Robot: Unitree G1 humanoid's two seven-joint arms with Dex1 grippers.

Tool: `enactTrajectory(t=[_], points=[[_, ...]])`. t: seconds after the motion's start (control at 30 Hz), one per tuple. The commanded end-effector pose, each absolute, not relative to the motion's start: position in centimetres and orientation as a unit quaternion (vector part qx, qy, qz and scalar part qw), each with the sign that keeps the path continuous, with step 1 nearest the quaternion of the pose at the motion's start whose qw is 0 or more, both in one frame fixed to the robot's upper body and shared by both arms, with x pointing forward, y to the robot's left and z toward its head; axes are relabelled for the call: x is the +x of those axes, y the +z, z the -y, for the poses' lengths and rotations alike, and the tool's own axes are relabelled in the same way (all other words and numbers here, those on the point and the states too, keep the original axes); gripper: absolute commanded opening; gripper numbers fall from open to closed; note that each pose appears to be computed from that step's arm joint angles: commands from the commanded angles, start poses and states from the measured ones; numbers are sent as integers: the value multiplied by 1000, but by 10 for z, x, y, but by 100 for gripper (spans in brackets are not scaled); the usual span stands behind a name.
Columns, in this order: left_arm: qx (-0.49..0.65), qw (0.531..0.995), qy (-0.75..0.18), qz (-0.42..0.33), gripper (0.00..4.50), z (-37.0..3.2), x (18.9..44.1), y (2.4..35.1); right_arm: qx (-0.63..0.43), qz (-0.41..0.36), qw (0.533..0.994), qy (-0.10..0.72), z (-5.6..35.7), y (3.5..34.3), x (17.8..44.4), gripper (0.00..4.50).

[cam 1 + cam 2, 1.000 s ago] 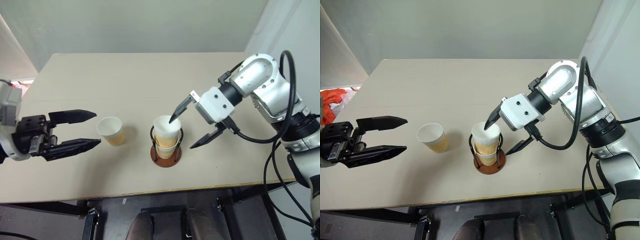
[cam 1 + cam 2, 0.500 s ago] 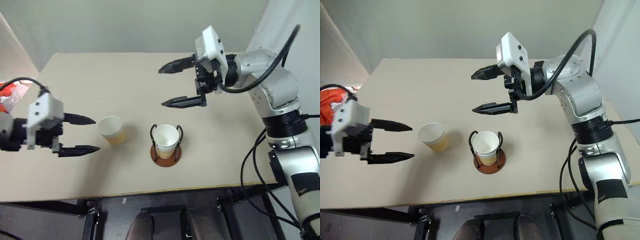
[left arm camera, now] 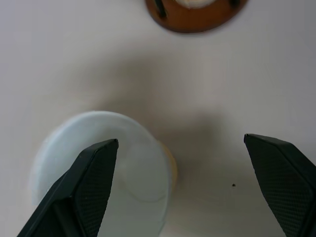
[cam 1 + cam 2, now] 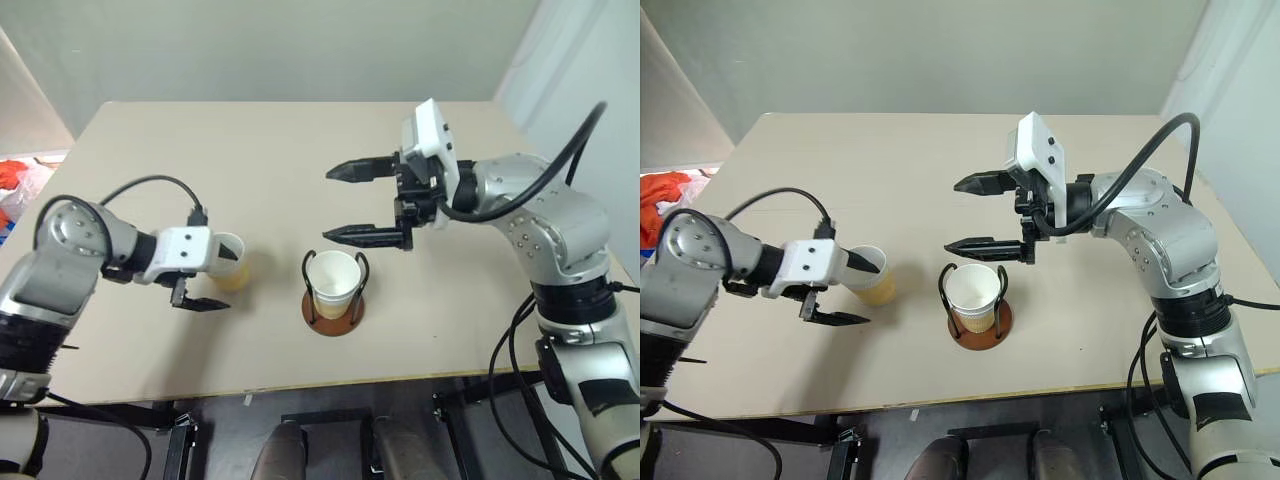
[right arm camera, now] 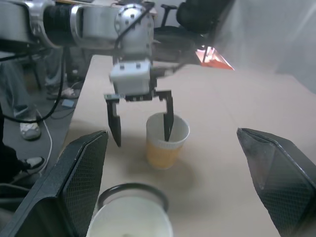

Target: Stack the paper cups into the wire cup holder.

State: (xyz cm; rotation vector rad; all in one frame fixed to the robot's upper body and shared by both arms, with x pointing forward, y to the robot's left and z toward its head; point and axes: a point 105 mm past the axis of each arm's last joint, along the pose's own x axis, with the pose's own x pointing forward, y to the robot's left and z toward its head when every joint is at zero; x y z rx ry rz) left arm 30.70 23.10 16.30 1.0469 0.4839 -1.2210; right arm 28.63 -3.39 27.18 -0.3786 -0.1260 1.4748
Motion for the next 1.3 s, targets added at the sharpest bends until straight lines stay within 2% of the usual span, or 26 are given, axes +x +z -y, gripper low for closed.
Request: enactTrajectory(t=[0.03,0.37,0.53,0.67,0.8,0.9,1.0,1.03,1.17,1.3], points=[[480,660,-544,-198,360,-229,310,175,-170,82,720,667,40,283,273,450],[466,655,-564,-188,13,-219,312,181,-163,87,713,677,42,285,264,450],[452,653,-583,-170,5,-208,306,194,-193,97,694,686,62,284,248,450],[458,647,-593,-143,5,-202,307,218,-190,81,721,662,96,280,244,450],[454,639,-618,-56,5,-176,308,273,-184,49,795,576,159,260,245,450],[435,622,-651,16,5,-150,302,314,-169,37,823,541,186,252,236,450],[399,586,-700,88,5,-118,288,349,-159,78,833,524,186,274,225,450],[387,558,-726,110,5,-106,277,356,-162,90,833,522,183,280,221,450],[367,488,-780,135,5,-82,255,359,-170,90,839,510,178,281,213,450],[406,463,-781,109,5,-71,266,342,-171,88,855,481,182,278,213,450]])
